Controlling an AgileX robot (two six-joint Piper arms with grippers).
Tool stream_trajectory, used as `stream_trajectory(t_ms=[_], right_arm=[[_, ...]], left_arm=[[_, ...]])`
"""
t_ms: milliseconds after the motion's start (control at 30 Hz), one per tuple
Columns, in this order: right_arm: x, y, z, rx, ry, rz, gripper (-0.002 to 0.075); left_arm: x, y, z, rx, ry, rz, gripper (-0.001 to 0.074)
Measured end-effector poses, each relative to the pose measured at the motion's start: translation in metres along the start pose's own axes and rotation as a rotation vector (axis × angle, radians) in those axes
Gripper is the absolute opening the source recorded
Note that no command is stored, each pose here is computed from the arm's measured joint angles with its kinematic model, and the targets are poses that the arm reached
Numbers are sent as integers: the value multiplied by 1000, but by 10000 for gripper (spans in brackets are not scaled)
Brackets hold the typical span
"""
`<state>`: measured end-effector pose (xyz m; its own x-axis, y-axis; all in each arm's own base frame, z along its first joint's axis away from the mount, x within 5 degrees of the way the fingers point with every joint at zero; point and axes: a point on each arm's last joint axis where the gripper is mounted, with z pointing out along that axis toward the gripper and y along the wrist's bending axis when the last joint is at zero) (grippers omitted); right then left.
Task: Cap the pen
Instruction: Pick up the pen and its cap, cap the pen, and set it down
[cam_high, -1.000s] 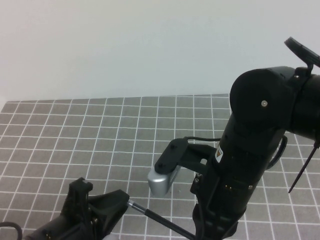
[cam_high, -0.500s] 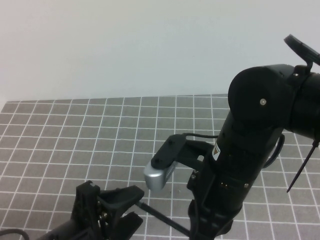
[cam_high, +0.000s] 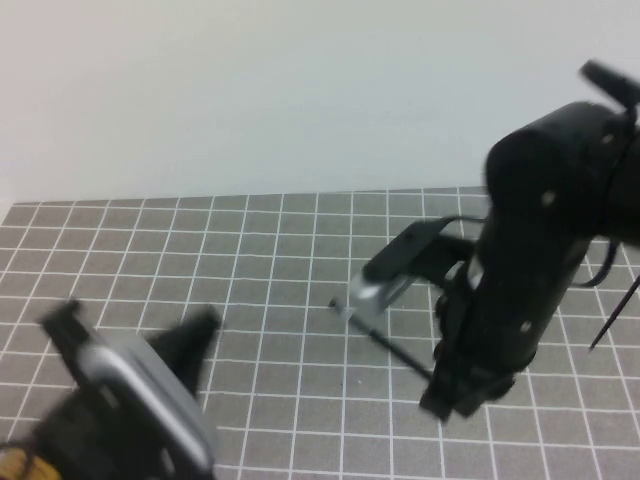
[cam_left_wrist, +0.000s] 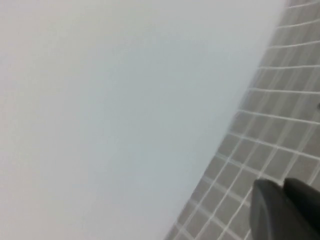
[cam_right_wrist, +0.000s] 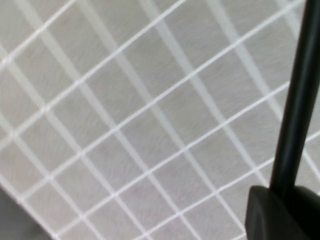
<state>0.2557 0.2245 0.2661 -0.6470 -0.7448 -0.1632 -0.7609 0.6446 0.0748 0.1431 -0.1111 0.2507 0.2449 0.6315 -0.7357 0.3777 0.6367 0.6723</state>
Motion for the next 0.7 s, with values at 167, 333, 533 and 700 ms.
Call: stream_trajectory(t_ms=[167,333,533,700], right_arm=[[0,-38,-5,-43,-99,200,-3],[2,-64,-3,-18,-167,390,-3],[16,-70,22,19,-150,498,-3],[29,-67,42,3,-123,560,-3]], left_arm=[[-8,24,9,-111,181,-250,1],[-20,36,24,-134,366,-357,1],[-17,34,50,-122,529,-429,1],[-3,35,70,-97,548,-516,1]])
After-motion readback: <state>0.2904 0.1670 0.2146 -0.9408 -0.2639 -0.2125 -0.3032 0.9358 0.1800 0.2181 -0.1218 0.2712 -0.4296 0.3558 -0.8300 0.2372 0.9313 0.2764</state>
